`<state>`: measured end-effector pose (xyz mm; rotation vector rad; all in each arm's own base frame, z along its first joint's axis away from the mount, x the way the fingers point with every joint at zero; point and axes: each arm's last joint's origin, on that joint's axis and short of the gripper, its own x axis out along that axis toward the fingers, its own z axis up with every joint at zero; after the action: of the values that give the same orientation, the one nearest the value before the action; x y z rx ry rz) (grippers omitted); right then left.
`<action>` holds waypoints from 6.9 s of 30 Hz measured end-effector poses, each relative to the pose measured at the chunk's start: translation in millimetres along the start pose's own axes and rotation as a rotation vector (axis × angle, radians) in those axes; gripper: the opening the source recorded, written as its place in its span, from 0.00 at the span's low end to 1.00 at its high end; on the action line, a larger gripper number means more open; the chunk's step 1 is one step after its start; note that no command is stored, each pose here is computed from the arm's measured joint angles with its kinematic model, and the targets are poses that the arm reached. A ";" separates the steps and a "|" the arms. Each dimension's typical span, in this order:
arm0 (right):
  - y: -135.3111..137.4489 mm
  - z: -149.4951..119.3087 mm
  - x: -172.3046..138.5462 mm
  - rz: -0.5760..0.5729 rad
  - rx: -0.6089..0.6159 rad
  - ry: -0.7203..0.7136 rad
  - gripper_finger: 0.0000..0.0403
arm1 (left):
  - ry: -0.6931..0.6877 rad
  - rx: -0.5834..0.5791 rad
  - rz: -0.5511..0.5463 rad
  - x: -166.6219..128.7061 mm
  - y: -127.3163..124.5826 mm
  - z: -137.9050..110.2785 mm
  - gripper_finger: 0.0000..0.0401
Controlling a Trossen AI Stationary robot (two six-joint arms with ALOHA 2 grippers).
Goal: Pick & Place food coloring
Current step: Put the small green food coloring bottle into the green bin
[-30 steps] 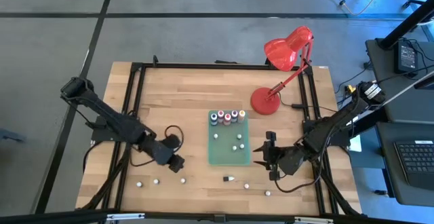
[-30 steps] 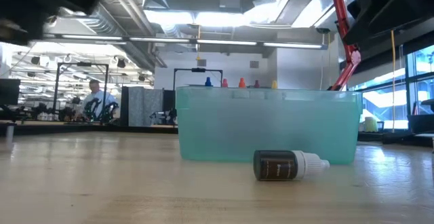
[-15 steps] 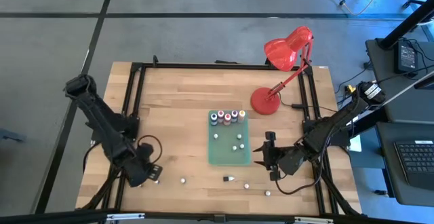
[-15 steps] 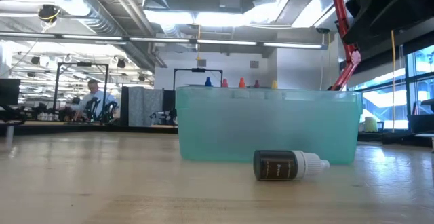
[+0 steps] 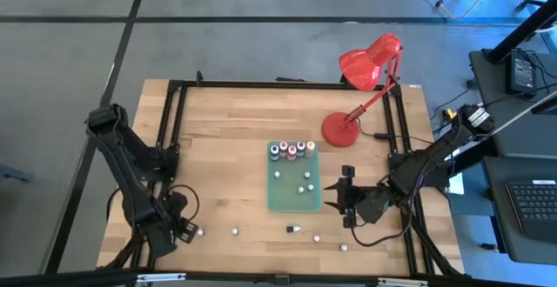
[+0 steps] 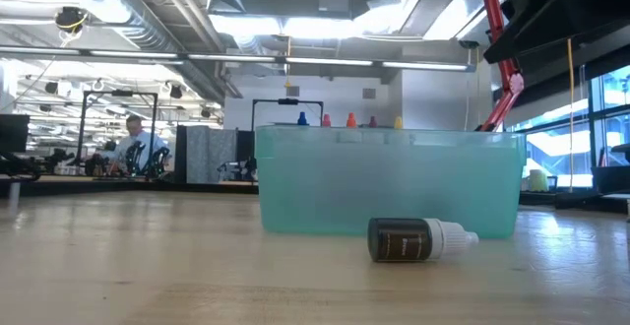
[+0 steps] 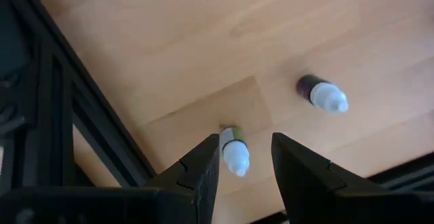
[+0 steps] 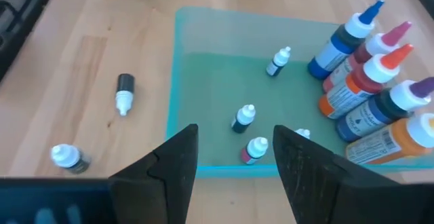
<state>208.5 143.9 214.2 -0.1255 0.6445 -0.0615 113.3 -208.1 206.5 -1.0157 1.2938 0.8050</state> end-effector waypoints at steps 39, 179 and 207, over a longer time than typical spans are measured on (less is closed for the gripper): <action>-9.2 2.6 6.3 -0.031 0.072 0.009 0.48 | -0.008 0.445 0.073 13.3 -14.7 -22.3 0.32; -14.6 -14.3 4.4 -0.043 -0.003 0.183 0.48 | -0.105 1.378 0.093 49.4 -225.0 240.0 0.20; -9.2 -3.9 -0.5 0.114 0.048 0.213 0.48 | -0.078 1.401 0.118 39.9 -219.8 232.7 0.34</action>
<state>205.6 134.4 212.7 -0.0353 0.8616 0.0197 407.7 -76.5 195.6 0.2190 1.4290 -0.1012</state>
